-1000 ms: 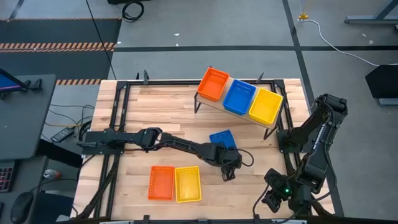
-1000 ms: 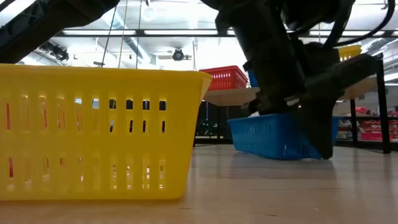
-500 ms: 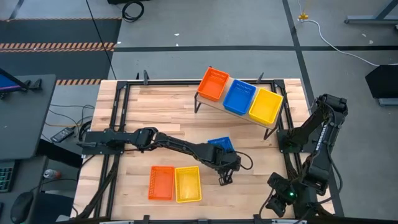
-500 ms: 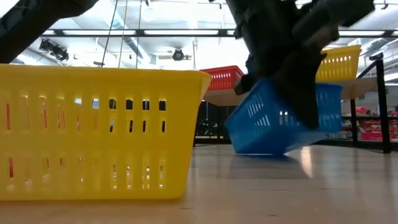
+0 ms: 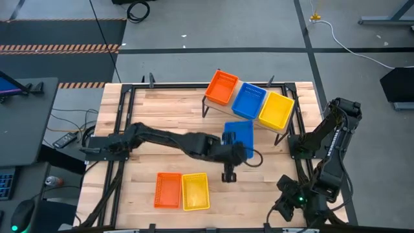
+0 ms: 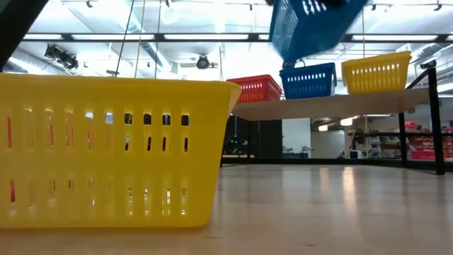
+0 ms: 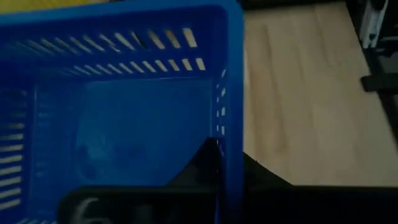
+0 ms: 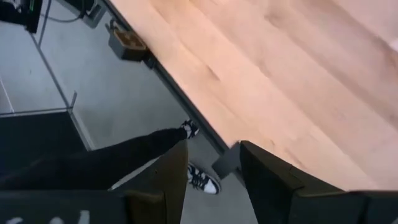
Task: Stack baskets on shelf by color
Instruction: Stack the blue basket on the blue basket on the shelf
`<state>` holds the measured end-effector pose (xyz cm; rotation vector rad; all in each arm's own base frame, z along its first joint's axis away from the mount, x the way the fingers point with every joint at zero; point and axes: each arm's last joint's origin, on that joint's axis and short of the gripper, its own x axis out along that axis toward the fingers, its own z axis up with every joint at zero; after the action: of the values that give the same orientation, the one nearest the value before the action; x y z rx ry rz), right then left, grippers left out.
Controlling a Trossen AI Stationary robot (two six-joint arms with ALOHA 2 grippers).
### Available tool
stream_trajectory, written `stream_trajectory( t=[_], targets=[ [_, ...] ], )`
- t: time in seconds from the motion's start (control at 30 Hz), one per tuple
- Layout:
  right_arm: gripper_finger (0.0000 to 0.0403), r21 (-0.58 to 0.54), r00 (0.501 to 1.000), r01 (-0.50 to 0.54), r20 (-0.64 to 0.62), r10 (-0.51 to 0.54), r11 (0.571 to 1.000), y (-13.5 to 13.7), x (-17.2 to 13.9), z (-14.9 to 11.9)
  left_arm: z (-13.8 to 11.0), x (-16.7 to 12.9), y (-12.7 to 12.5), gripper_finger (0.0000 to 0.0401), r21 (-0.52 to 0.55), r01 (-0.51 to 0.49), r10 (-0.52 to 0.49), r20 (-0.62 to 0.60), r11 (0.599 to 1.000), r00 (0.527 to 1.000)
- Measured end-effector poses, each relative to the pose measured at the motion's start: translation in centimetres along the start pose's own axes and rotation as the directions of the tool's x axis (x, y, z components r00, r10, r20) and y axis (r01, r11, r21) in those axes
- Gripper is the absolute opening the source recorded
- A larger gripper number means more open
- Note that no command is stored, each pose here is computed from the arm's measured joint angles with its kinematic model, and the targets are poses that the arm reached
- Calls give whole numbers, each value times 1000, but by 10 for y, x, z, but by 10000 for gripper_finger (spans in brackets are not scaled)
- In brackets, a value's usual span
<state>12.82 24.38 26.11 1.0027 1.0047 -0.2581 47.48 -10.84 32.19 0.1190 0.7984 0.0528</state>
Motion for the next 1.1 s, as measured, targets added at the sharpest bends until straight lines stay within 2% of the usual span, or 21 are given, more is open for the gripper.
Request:
stream_trajectory(
  t=[0.13, 0.23, 0.43, 0.63, 0.87, 1.1],
  targets=[
    [154, 11, 1000, 5, 20, -6, 1000, 2, 3, 8, 9, -12, 20, 5, 143, -38, 30, 56, 989, 998],
    [154, 28, 999, 7, 35, -8, 1000, 5, 6, 16, 15, -23, 38, 6, 251, -73, 51, 89, 965, 995],
    [154, 77, 998, 6, 65, -11, 997, 9, 11, 30, 18, -28, 76, 7, 375, -134, 104, 101, 917, 989],
    [154, 127, 995, 8, 99, -21, 992, 12, 17, 46, 17, -24, 119, 8, 427, -81, 37, 111, 901, 993],
    [154, 157, 989, 18, 143, -41, 987, 14, 22, 68, 20, -23, 164, 9, 427, -190, 119, 187, 884, 975],
    [154, 176, 983, 30, 173, -61, 984, 15, 26, 86, 17, -18, 186, 9, 408, -153, 75, 200, 900, 977]
  ],
)
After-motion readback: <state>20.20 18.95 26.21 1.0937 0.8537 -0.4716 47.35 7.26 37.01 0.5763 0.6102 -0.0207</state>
